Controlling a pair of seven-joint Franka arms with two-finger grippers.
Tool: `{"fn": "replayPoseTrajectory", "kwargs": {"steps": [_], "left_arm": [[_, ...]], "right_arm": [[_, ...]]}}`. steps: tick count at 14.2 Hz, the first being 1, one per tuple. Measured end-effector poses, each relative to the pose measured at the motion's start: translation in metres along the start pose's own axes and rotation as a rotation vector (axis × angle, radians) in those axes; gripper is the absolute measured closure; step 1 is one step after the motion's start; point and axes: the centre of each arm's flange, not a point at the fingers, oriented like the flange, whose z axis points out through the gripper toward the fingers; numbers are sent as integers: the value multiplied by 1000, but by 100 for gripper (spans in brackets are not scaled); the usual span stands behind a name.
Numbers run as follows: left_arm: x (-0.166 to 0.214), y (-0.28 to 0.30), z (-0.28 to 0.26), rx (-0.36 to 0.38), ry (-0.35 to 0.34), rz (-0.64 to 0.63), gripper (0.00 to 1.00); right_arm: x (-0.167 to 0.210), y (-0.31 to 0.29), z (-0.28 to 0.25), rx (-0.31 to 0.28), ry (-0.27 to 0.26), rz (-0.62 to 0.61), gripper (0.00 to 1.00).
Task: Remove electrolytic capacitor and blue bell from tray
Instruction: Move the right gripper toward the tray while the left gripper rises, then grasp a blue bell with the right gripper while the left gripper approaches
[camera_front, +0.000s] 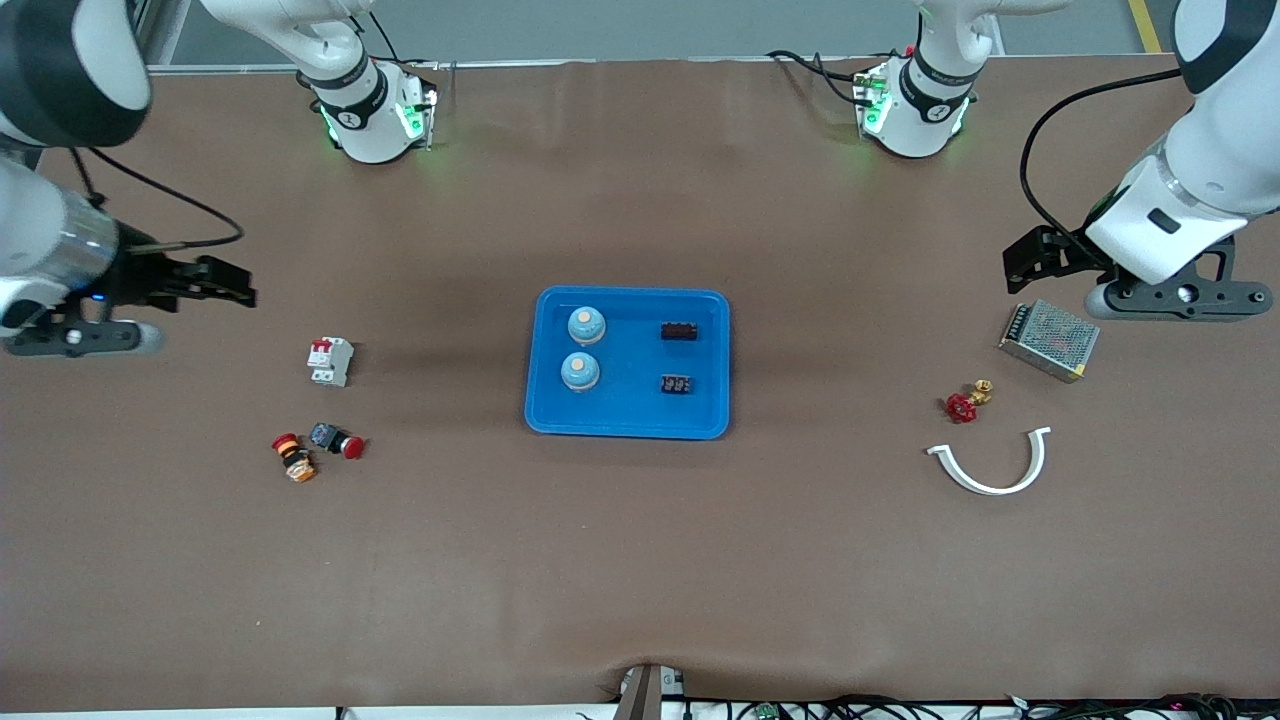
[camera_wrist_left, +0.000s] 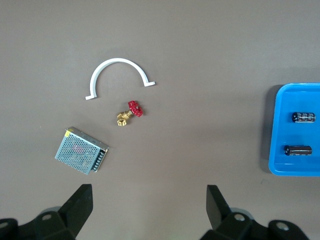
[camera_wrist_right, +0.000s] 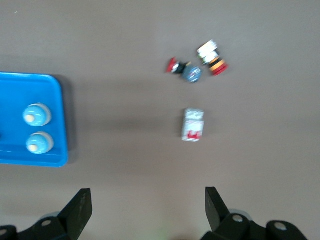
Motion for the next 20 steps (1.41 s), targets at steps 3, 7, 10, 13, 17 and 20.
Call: {"fn": "replayPoseTrajectory", "kwargs": {"steps": [3,7,10,13,17,20], "left_arm": [[-4,15,9,-10,-29,-178,0],[-10,37,13,-10,-49,-316,0],[-14,53,22,-67,-101,-418,0],[-13,58,29,-108,-129,-552,0],[-13,81,57,-123,-125,-736,0],[-16,100,78,-123,-124,-883,0]], "right_arm": [[3,-56,32,-4,-37,41,0],[7,-128,74,-24,-15,61,0],[0,-178,112,-22,33,92,0],[-4,-223,143,-13,77,103,0],[18,-244,195,4,132,91,0],[31,-252,230,7,151,88,0]]}}
